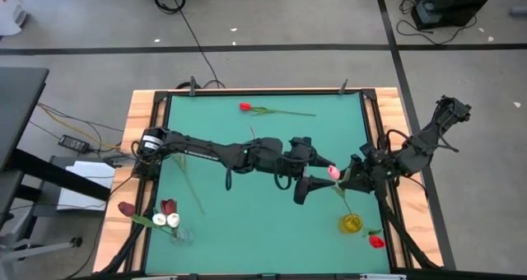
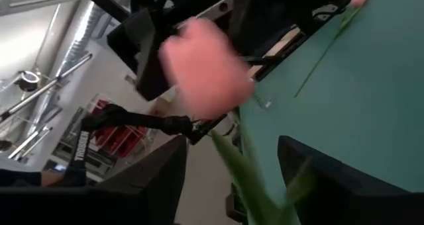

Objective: Sort flowers into vase by color
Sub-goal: Put the right pink flower into the yellow vase

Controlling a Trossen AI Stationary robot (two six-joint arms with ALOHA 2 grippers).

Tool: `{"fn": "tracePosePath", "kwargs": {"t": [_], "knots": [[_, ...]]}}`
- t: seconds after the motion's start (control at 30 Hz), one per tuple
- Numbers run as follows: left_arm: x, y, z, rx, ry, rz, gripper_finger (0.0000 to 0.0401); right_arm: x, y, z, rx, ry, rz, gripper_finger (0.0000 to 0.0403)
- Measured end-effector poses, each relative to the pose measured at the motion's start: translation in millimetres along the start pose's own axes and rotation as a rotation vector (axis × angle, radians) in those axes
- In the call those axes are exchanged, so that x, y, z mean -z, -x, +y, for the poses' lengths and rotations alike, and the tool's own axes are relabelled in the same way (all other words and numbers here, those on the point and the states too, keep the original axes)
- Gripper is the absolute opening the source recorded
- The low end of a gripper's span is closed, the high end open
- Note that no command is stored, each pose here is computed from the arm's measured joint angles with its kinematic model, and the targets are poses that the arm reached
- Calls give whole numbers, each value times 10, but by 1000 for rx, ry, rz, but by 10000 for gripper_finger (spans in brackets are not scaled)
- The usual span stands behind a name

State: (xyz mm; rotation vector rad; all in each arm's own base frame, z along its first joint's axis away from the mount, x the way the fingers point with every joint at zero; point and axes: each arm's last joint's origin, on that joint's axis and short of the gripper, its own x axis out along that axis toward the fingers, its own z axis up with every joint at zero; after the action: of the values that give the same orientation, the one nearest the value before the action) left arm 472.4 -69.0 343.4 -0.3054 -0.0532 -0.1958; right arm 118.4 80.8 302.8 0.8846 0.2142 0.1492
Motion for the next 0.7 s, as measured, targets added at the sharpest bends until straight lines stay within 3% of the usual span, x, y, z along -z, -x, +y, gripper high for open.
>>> {"fn": "tracePosePath", "kwargs": {"t": [0.27, 0.43, 0.53, 0.7], "knots": [[-19, 0, -55, 75, -62, -17, 187, 20, -33, -6, 20, -11, -3, 245], [-15, 0, -56, 88, -63, -8, 126, -18, -15, 67, -78, 8, 1, 245], [-20, 4, -67, 135, -66, -1, 107, -74, 30, 113, -138, 21, -33, 245], [-10, 5, -84, 179, -79, 15, 101, -153, 118, 112, -127, 31, -122, 245]]}}
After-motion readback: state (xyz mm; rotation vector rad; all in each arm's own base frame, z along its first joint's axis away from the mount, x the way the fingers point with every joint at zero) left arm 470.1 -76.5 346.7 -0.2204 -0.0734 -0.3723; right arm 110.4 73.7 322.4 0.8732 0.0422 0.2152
